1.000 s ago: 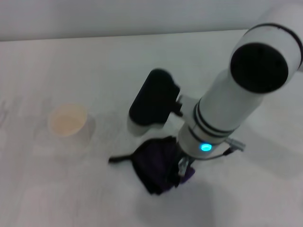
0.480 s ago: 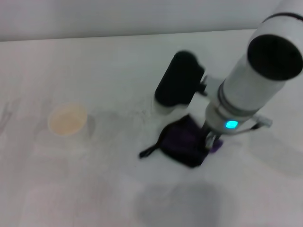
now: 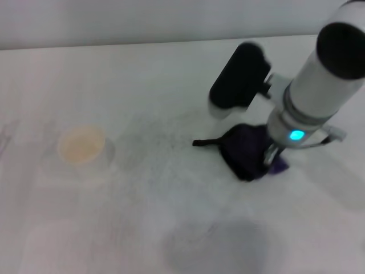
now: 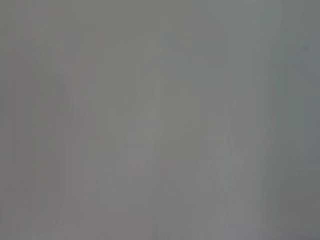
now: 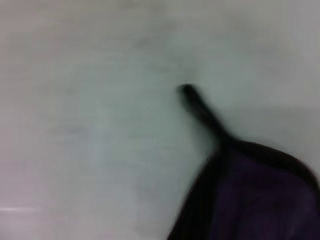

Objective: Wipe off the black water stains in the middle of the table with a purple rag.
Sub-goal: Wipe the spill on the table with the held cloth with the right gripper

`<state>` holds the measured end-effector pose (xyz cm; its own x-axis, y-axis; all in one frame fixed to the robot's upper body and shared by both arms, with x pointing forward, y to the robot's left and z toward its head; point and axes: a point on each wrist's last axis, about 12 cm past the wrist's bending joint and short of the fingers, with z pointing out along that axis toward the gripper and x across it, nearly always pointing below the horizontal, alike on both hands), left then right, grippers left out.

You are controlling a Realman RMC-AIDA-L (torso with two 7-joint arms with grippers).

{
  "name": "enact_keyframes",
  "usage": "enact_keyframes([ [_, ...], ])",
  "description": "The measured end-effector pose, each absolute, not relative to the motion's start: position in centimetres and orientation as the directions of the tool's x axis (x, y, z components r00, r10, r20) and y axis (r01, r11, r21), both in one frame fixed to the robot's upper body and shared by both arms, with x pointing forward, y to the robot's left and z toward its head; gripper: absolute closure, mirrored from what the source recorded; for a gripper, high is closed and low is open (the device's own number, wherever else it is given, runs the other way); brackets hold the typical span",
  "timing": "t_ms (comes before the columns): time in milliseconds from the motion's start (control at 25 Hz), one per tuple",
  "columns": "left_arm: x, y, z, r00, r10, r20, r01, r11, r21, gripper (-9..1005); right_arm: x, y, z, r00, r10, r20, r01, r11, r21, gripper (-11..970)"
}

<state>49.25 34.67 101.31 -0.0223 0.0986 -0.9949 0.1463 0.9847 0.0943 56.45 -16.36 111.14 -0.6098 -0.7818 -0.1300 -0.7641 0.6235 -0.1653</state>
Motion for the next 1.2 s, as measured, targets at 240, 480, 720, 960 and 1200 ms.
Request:
enact_keyframes([
  [240,49.4,34.7,101.4,-0.026,0.106,-0.994,0.149,0.984,0.101,134,52.7,-12.2,110.3,-0.506,-0.847,-0.161,-0.859,0.512,0.010,869],
  [480,49.5,34.5,101.4,-0.026,0.107,-0.994,0.156,0.982,0.102,135,49.1,-9.1,110.8,-0.411,-0.889,-0.202,-0.910,0.390,0.139,868],
  [720,49.5,34.5,101.3,-0.026,0.108,-0.994,0.159,0.982,0.103,135,48.3,-8.6,110.5,-0.396,-0.900,-0.179,-0.916,0.373,0.149,869],
  [960,49.2,34.7,101.2,-0.032,0.107,-0.994,0.149,0.984,0.101,135,52.3,-11.8,110.9,-0.531,-0.831,-0.166,-0.837,0.545,-0.052,868],
  [1200,49.1,34.9,101.2,-0.035,0.109,-0.993,0.144,0.984,0.103,134,56.0,-16.0,111.9,-0.637,-0.750,-0.179,-0.730,0.661,-0.172,858],
])
